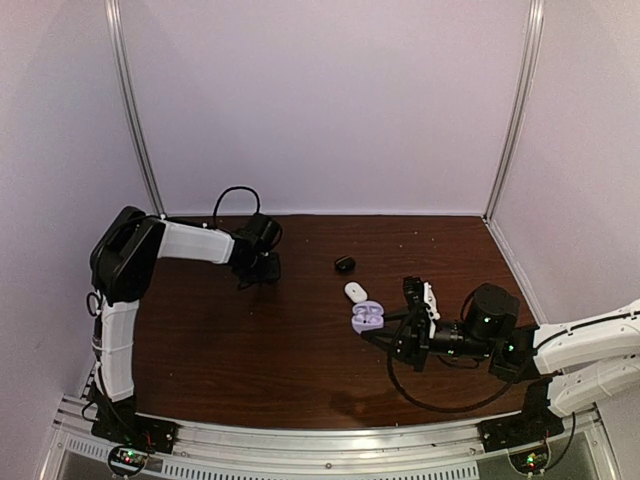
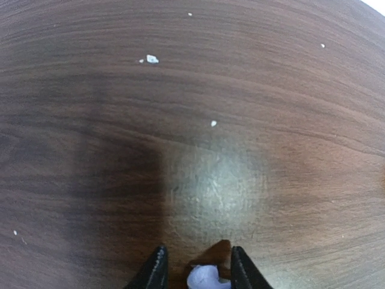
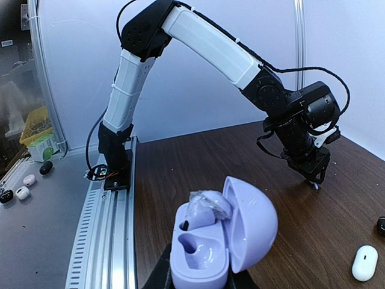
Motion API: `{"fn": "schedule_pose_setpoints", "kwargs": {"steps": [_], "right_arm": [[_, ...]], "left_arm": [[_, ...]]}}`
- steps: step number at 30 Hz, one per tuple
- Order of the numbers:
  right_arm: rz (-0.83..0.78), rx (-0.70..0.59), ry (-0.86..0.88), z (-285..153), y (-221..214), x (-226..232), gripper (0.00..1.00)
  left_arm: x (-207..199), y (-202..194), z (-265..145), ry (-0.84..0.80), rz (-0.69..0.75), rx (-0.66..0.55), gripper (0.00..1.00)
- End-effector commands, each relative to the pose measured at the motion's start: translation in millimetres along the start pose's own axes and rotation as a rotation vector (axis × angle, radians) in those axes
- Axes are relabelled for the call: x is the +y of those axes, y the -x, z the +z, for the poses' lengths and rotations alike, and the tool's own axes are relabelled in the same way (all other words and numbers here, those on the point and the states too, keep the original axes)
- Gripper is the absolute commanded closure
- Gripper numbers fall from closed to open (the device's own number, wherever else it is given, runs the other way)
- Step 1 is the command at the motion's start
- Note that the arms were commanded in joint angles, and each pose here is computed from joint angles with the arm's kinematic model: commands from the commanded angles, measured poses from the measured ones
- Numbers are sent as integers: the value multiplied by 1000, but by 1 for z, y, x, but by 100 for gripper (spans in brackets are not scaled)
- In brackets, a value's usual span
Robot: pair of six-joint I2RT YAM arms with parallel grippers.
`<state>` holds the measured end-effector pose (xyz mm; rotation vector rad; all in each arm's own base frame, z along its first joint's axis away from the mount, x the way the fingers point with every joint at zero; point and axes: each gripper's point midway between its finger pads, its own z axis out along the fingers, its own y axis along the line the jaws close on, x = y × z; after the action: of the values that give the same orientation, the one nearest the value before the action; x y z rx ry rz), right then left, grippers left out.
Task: Insert the wireless bluetooth earbuds into the charging case
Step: Move the right earbud to the corner of the board.
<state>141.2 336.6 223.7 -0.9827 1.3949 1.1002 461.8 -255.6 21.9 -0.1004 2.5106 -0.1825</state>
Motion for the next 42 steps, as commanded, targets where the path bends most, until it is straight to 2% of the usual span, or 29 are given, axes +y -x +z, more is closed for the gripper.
{"fn": "schedule_pose_setpoints", "kwargs": {"steps": [1,7,12,18,25,28,37,39,42], "right_arm": [[-20,-24,-20,-3,9,-3,100],[-23,-28,-15,-2,11,-2,100],[-24,-27,-16,-3,14,-2,100],[-27,-23,-22,-5,15,-2,100],[-27,-21,-20,-6,16,-1,100],[-28,-23,-15,-5,17,0,100],[-32,-15,1,-1,17,1,100],[-31,-17,1,-1,17,1,100],[-30,-20,5,-2,19,2,100]], "left_arm": [[20,-44,5,84,123,118,71],[14,-59,-1,48,201,153,91],[-5,-74,-16,-60,281,165,100],[-10,-110,-48,-135,373,216,100],[0,-180,-118,-165,543,327,100],[11,-204,-145,-186,572,375,100],[24,-225,-174,-241,580,446,75],[24,-224,-175,-231,580,451,68],[26,-218,-181,-200,570,456,61]]}}
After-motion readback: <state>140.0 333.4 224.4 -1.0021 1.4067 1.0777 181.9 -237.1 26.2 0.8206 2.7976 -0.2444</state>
